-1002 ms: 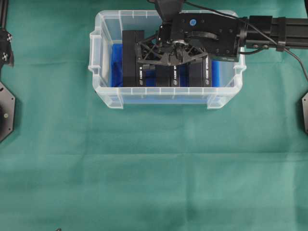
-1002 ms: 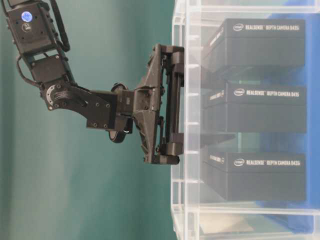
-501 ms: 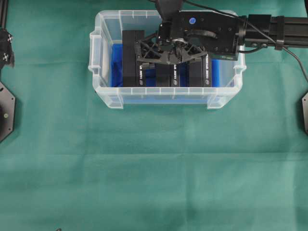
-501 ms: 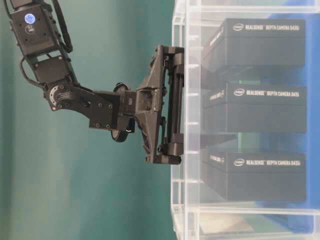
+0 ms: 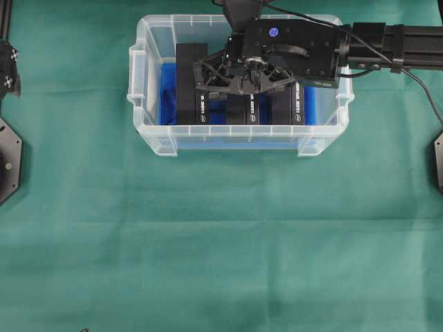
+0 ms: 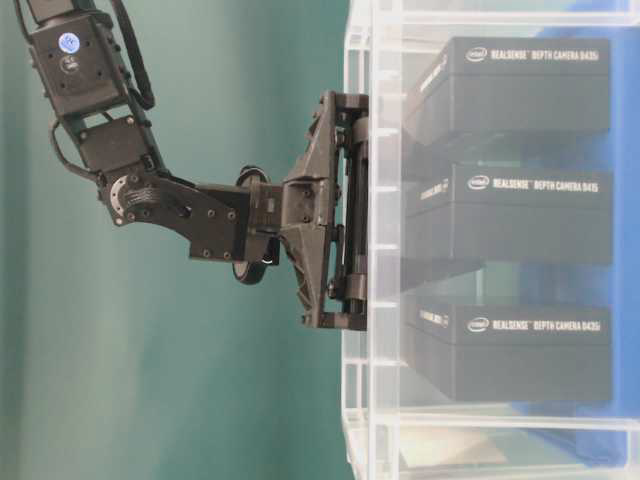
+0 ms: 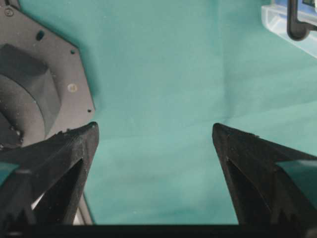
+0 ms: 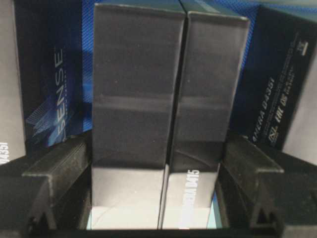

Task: Take out the box from the case.
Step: 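Lower the right gripper around the middle box and close on it, then lift the middle box straight up out of the case with the right gripper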

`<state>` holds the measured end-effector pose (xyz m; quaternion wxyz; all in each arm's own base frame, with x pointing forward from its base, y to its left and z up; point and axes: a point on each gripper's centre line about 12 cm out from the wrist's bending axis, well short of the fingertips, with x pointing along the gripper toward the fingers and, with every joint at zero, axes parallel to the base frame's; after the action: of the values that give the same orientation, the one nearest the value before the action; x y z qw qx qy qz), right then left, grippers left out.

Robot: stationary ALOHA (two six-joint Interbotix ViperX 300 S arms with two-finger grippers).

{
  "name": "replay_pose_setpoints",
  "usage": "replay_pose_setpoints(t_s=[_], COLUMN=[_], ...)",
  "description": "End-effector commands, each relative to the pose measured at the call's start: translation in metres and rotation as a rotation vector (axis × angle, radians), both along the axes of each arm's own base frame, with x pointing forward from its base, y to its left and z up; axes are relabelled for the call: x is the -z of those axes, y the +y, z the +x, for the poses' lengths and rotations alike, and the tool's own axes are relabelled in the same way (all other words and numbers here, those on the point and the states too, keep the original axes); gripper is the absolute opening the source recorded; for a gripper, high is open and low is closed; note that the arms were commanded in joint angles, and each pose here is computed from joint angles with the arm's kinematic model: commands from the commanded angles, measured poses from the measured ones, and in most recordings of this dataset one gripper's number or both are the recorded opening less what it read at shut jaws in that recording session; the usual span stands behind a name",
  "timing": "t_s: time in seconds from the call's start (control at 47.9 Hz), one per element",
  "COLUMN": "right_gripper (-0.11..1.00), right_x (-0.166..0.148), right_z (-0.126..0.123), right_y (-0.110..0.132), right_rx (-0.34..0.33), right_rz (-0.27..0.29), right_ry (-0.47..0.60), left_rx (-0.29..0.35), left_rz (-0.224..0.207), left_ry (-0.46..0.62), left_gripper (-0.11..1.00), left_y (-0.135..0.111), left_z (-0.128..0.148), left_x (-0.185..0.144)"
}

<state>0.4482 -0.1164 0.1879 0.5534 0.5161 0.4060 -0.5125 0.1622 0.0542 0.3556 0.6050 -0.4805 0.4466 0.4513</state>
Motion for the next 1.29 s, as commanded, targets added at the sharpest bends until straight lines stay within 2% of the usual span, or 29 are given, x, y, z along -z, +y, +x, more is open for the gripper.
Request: replay_pose_setpoints(t_s=[0.0, 0.543, 1.064, 1.273], right_gripper=[0.66, 0.66, 0.66, 0.66], right_x=[-0.012, -0.020, -0.067, -0.098], right_z=[0.002, 0.004, -0.001, -0.004], right_y=[0.000, 0.000, 0.000, 0.001], right_rx=[-0.005, -0.004, 0.013, 0.017], right_rz=[-0.016, -0.022, -0.023, -0.030], right_ry=[-0.039, -0.054, -0.062, -0.084], left_rx=[-0.004, 0.001, 0.001, 0.000], left_rz=[0.007, 0.008, 0.007, 0.007], left_ry=[-0.016, -0.015, -0.019, -0.019], left_gripper=[0.95, 0.95, 0.95, 0.95], left_y=[0.001, 0.000, 0.000, 0.001], left_z=[0.000, 0.000, 0.000, 0.000], left_x=[-0.004, -0.004, -0.005, -0.005])
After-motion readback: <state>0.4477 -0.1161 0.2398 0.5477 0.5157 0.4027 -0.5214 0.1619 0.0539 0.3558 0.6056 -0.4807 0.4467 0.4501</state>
